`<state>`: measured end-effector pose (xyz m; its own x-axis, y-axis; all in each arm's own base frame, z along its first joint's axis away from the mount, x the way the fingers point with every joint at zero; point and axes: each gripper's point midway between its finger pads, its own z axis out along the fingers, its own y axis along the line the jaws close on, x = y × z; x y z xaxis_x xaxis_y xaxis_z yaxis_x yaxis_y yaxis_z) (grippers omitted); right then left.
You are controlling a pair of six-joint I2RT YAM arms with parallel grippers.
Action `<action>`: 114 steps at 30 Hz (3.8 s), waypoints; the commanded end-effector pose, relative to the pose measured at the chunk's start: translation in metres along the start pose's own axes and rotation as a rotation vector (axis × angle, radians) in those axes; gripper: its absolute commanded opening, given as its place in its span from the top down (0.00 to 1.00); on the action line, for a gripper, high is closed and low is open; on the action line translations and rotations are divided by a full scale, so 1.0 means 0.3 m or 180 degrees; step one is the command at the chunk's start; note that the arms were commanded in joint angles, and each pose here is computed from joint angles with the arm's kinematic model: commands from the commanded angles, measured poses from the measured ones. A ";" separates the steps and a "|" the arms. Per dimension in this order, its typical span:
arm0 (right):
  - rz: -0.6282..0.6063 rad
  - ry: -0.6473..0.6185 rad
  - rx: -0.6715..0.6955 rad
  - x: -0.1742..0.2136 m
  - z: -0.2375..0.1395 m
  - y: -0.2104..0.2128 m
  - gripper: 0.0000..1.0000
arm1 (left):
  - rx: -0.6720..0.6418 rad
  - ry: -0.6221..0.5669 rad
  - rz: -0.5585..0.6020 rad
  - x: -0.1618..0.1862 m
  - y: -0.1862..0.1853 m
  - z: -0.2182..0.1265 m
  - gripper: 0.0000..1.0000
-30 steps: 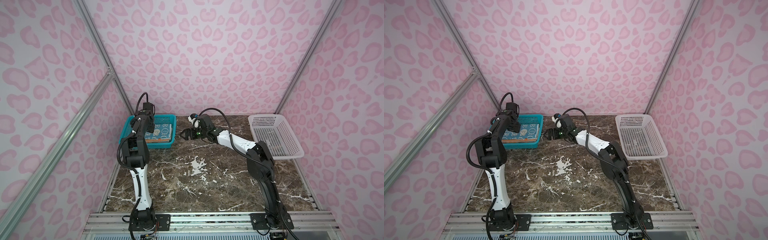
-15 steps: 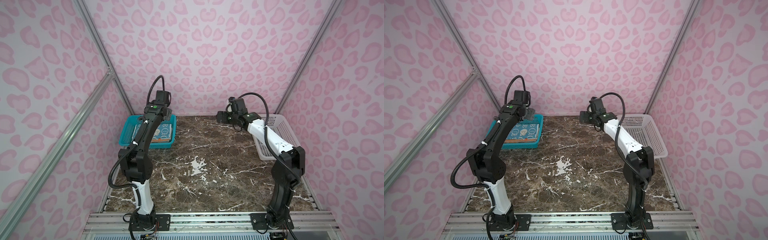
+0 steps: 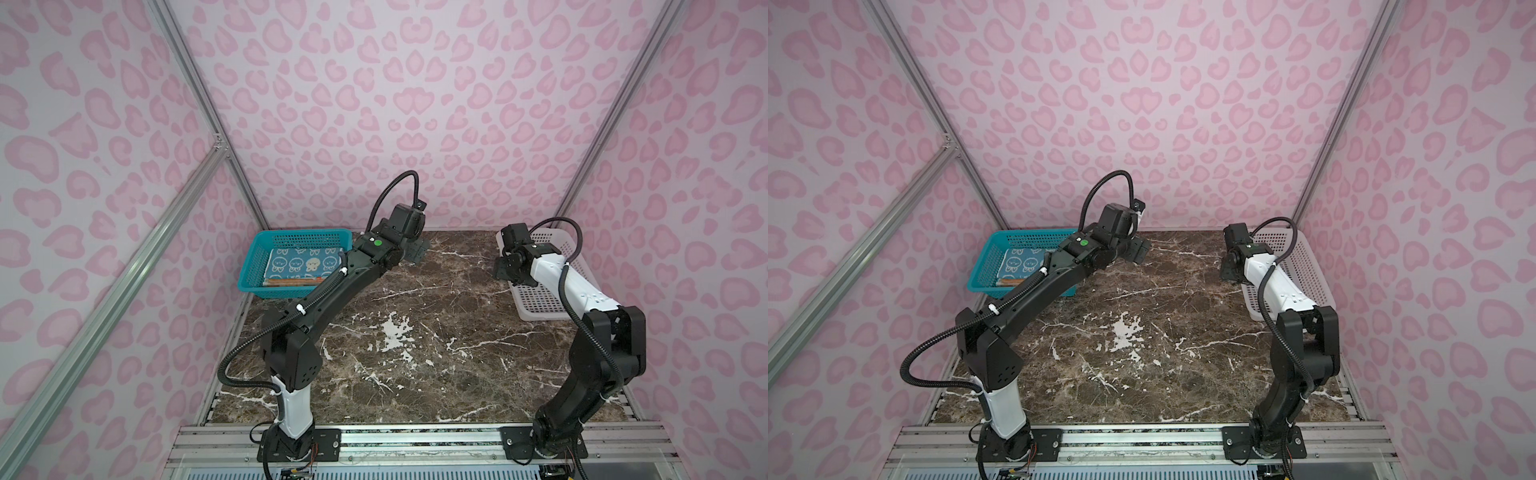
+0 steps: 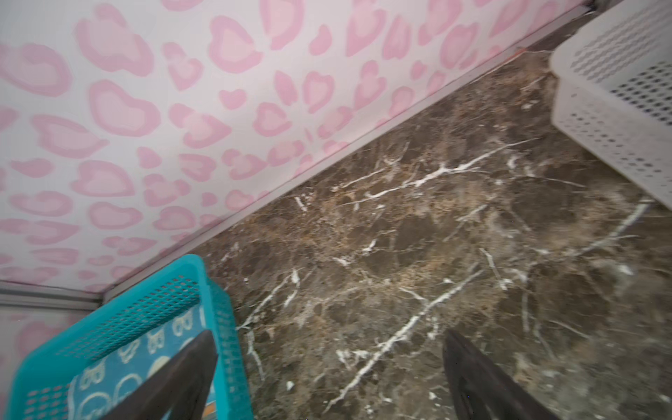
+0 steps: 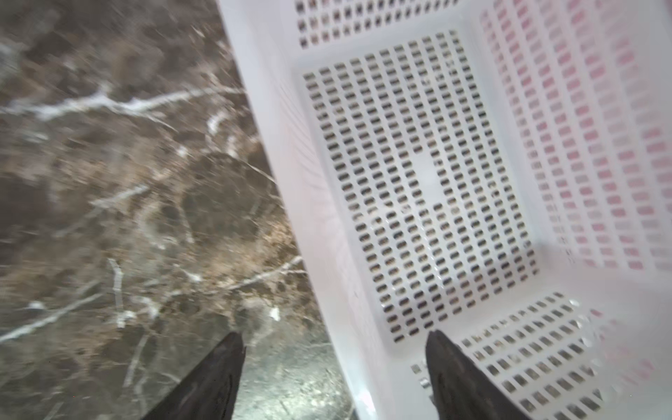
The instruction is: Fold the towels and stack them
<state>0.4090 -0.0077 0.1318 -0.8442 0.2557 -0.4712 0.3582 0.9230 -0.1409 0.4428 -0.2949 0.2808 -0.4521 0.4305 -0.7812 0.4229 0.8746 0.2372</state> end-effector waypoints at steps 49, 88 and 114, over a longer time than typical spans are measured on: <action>-0.0375 0.0339 -0.1781 0.290 -0.310 1.113 0.22 | -0.0614 0.0144 -0.0995 0.490 0.276 -0.196 0.02; 0.0442 -0.2334 0.0519 0.104 0.005 -0.212 0.02 | -0.1925 -0.0802 -0.1623 0.963 0.759 -0.163 0.02; 0.0169 -0.2616 -0.0155 0.093 0.075 -0.141 0.01 | -0.1380 -0.0995 -0.1567 0.970 0.728 -0.070 0.03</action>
<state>0.3793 -0.0448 0.1066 -0.2586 0.0102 -0.9659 0.3580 0.9297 -0.0860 0.3839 0.0265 0.1035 -0.2943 -0.0771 -0.9526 -0.1553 0.9873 -0.0319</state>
